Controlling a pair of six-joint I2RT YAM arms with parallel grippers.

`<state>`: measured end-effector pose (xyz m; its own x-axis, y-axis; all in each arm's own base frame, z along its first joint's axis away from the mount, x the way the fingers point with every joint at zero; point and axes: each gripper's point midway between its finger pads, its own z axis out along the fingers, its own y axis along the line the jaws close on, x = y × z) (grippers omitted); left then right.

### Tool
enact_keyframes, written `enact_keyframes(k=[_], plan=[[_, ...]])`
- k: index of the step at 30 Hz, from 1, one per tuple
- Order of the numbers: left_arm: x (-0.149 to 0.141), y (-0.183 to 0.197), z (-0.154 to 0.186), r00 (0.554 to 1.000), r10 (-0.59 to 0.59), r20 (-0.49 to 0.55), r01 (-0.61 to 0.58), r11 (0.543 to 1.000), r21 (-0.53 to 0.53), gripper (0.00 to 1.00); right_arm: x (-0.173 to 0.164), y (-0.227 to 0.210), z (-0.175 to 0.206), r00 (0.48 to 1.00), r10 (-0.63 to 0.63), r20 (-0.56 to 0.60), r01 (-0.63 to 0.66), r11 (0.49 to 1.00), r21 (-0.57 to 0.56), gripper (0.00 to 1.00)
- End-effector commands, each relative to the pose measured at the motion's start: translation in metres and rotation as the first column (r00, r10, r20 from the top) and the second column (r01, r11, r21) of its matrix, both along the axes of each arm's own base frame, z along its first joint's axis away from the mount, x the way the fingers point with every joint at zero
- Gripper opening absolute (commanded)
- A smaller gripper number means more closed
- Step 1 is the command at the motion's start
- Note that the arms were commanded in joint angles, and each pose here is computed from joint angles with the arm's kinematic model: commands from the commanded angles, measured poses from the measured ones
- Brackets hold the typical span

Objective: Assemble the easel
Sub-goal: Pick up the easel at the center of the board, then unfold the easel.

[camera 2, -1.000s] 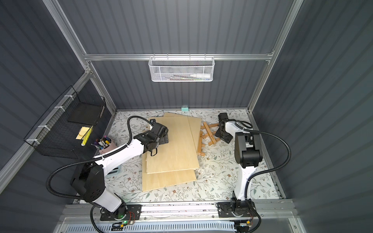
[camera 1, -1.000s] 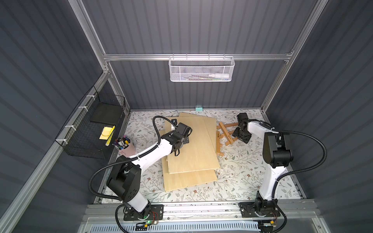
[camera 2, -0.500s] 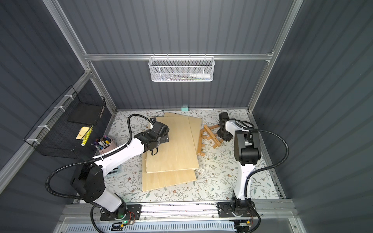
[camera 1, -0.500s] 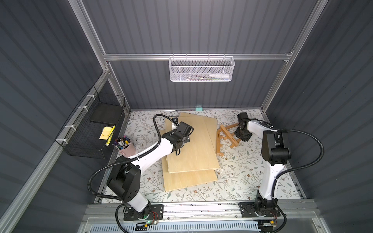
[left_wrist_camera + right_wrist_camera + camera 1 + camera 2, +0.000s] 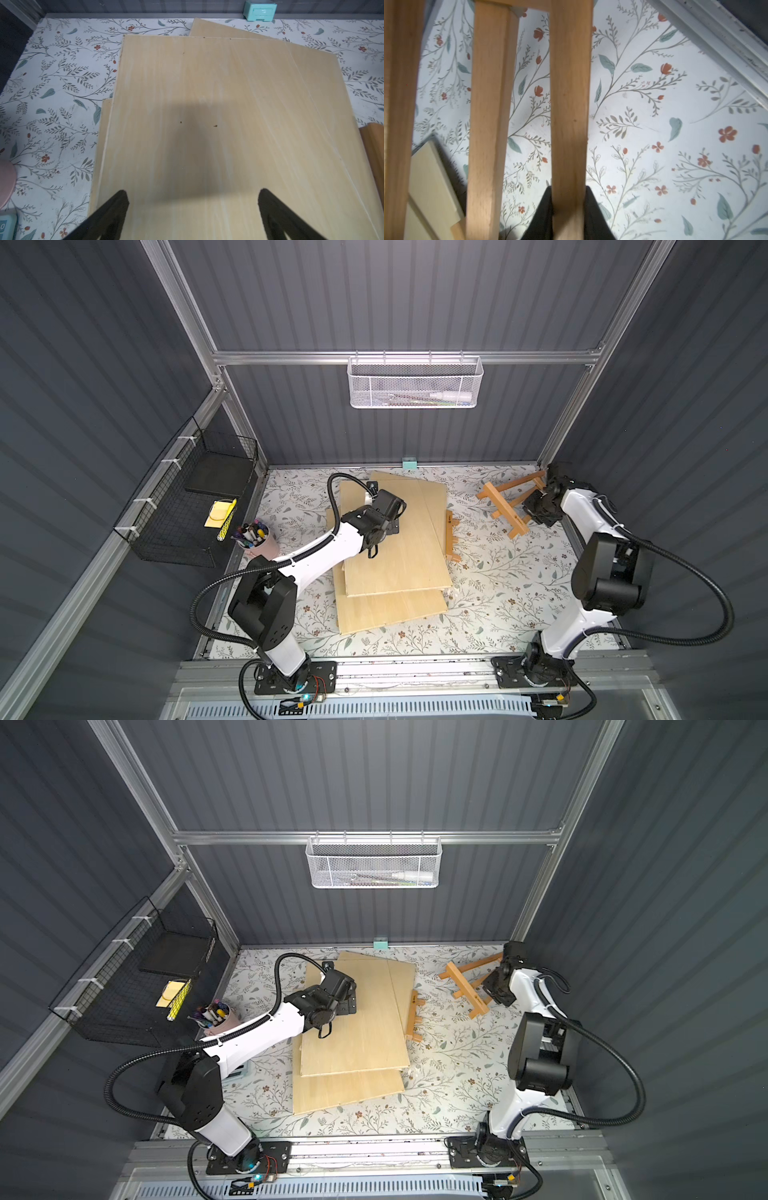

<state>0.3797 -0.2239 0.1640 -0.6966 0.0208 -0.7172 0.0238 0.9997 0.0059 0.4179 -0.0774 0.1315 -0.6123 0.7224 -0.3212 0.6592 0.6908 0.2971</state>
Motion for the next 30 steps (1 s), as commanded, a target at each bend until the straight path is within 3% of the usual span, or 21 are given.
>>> enact_keyframes(k=[1,3,6,9,14,20,30], plan=[[0.001,-0.041,0.017,0.984,-0.175,0.031,0.177,0.981,-0.074,0.99,-0.01,0.023,0.022,0.995,0.097,0.03,-0.099,0.992,0.077,0.09],[-0.008,-0.075,0.029,0.942,-0.328,0.073,0.336,0.922,-0.193,0.99,-0.011,0.034,0.03,0.991,0.12,0.067,-0.127,0.984,0.127,0.09],[-0.034,-0.126,0.055,0.821,-0.536,0.195,0.567,0.726,-0.389,1.0,-0.007,0.06,0.043,0.977,0.155,0.147,-0.189,0.95,0.248,0.07],[-0.049,-0.154,0.068,0.749,-0.608,0.263,0.645,0.578,-0.5,0.99,-0.004,0.08,0.054,0.964,0.189,0.19,-0.235,0.936,0.261,0.07],[-0.056,-0.178,0.082,0.691,-0.633,0.348,0.69,0.437,-0.577,0.99,-0.001,0.118,0.074,0.935,0.225,0.274,-0.301,0.912,0.278,0.07],[-0.058,-0.197,0.096,0.633,-0.662,0.4,0.729,0.336,-0.597,0.99,-0.005,0.148,0.083,0.924,0.237,0.301,-0.324,0.903,0.282,0.06],[-0.053,-0.195,0.092,0.659,-0.63,0.412,0.715,0.354,-0.603,0.99,-0.01,0.18,0.092,0.905,0.269,0.328,-0.379,0.861,0.339,0.06]])
